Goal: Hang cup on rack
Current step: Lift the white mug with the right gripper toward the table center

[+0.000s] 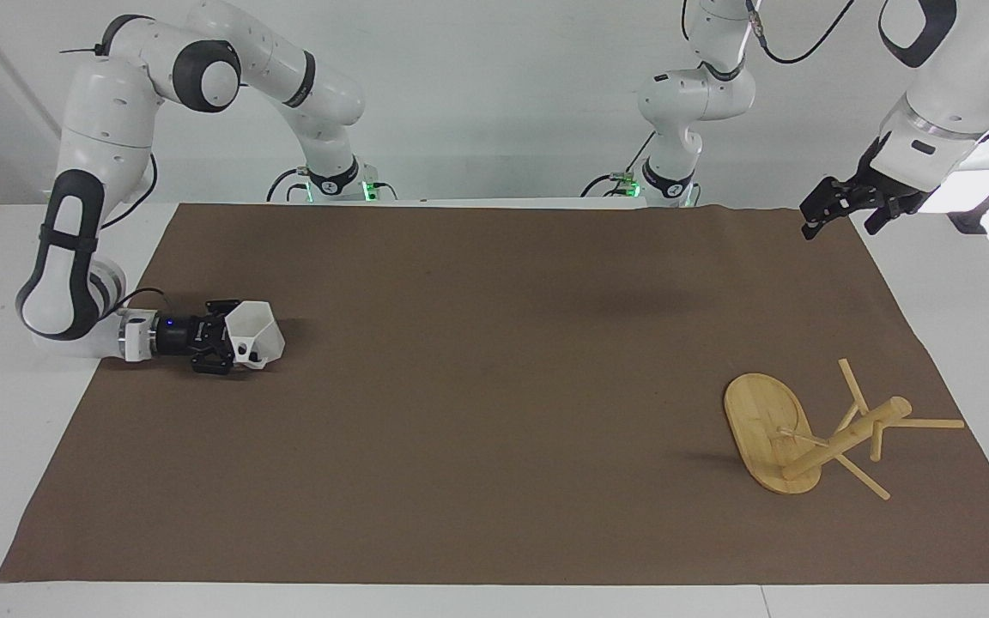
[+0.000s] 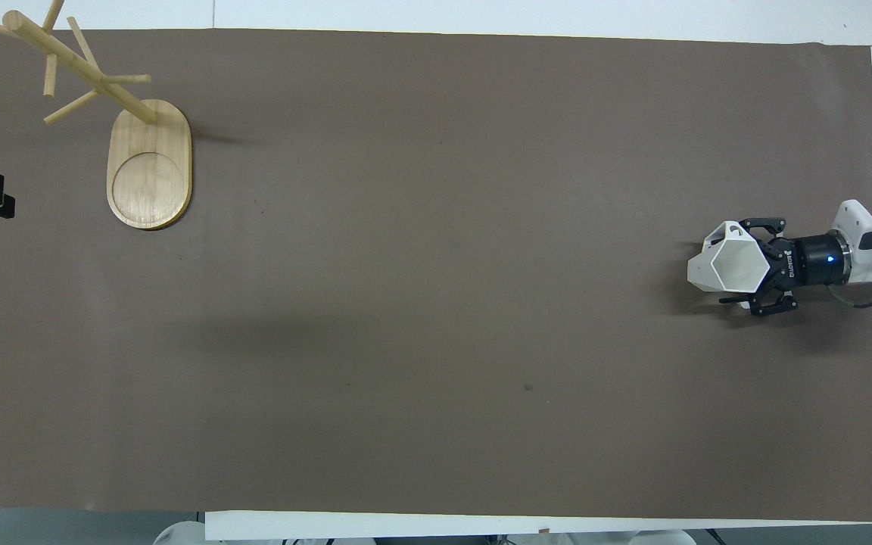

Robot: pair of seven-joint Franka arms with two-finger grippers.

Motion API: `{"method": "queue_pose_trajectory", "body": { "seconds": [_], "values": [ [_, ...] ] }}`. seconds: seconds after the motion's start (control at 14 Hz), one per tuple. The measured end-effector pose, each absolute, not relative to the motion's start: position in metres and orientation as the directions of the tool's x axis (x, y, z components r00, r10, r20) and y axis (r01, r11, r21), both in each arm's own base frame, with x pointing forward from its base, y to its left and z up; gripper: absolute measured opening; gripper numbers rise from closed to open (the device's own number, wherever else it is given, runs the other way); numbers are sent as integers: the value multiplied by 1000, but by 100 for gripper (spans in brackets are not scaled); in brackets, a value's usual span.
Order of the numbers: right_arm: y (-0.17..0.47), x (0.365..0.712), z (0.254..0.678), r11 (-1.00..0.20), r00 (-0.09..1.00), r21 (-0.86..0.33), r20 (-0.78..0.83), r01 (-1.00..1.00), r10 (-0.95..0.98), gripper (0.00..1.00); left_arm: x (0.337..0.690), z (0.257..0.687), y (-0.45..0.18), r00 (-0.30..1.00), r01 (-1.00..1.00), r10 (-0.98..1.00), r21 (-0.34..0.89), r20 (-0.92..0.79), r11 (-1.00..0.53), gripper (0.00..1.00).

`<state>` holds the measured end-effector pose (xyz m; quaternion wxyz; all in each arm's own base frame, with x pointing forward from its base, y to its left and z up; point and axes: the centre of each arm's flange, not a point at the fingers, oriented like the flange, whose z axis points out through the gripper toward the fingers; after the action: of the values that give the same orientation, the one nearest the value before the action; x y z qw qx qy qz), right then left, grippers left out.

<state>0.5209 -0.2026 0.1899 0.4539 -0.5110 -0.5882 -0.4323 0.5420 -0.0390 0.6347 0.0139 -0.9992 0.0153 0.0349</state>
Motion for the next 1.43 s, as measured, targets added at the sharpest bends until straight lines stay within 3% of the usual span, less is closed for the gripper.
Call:
{"method": "queue_pose_trajectory", "body": {
  "seconds": [0.36, 0.5, 0.79, 1.14, 1.43],
  "values": [
    [-192, 521, 188, 103, -78, 59, 979, 993, 189, 95, 542, 635, -39, 997, -32, -30, -27, -70, -999, 100],
    [-186, 525, 189, 94, -85, 68, 980, 993, 182, 78, 542, 635, -39, 997, -32, -30, -27, -70, -999, 100],
    [-153, 546, 194, 68, -68, 58, 984, 996, 165, 78, 542, 635, -39, 997, -32, -30, -27, -70, -999, 100],
    [-37, 605, 250, -26, 19, -13, 976, 1000, 216, 78, 542, 635, -39, 997, -32, -30, -27, -70, -999, 100],
    [108, 624, 280, -104, 56, -39, 984, 994, 171, 78, 542, 635, -36, 997, -26, -24, -27, -70, -999, 100]
  ]
}}
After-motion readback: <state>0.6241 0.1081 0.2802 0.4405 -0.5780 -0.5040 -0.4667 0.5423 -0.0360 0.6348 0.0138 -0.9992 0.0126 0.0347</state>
